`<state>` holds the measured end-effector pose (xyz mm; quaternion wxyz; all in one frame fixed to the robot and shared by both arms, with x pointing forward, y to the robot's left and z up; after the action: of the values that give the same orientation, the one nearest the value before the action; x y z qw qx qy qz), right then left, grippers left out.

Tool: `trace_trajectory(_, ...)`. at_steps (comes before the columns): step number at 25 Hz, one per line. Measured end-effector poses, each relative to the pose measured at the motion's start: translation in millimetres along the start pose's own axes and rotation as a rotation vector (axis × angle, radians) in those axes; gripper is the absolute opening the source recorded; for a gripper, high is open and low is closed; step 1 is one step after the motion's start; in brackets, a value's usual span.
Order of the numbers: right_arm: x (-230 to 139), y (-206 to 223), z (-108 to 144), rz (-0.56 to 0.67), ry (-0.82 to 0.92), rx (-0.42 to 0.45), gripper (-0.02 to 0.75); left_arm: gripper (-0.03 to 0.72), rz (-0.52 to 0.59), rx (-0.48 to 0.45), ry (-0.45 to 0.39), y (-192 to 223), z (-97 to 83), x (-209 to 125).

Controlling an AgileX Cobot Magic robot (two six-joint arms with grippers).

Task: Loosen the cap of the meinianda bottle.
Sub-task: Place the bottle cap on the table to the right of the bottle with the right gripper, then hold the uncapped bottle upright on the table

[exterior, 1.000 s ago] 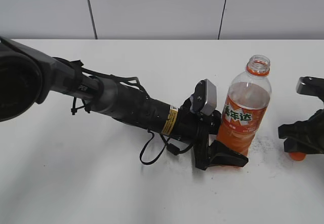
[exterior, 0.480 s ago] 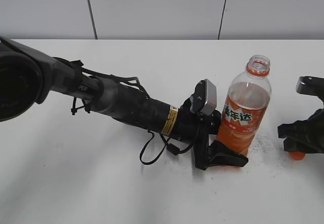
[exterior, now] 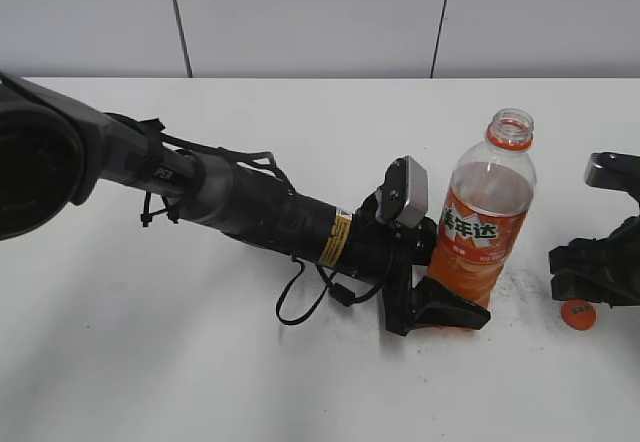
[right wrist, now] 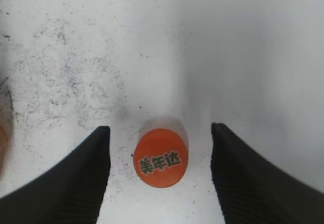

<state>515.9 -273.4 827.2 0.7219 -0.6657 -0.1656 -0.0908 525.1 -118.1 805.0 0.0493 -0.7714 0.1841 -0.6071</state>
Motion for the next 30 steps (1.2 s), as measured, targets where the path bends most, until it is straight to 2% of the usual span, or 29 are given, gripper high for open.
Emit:
trace_trajectory(2,0.4,-3.7,1.1,-0.002,-0.001,0.005,0.488,0.553,0.0,0.0,-0.001,0.0,0.0,0.0)
trace_trajectory(7,2.8,-15.4,4.1,-0.018,-0.006,0.017,0.515,0.666,0.016,0.017,-0.033,-2.4,4.3,-3.4)
trace_trajectory(9,5.2,-20.1,4.6,-0.035,-0.008,0.018,0.515,0.683,0.025,0.02,-0.045,-5.2,6.2,-5.4)
trace_trajectory(15,7.4,-26.7,5.7,-0.052,-0.011,0.021,0.515,0.69,0.061,0.011,-0.072,-15.1,9.8,-12.8)
trace_trajectory(22,7.2,-27.0,5.8,-0.051,-0.012,0.022,0.515,0.69,0.111,-0.012,-0.062,-34.3,13.0,-16.6)
trace_trajectory(30,7.1,-27.0,5.8,-0.05,-0.014,0.022,0.515,0.687,0.181,0.029,-0.048,-65.1,26.1,-14.6)
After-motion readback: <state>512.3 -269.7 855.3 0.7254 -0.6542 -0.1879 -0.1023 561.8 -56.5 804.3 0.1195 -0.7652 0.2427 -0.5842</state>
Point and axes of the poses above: a point on each arm's last joint axis where the gripper is mounted, y pointing out along that axis toward the gripper, z along the wrist's bending axis when the last joint is at zero, x = y × z, the point moved 7 cm from there along y, pointing out along that axis toward the gripper, and after that the axes turned 12 degrees about -y, right-handed, at the moved point
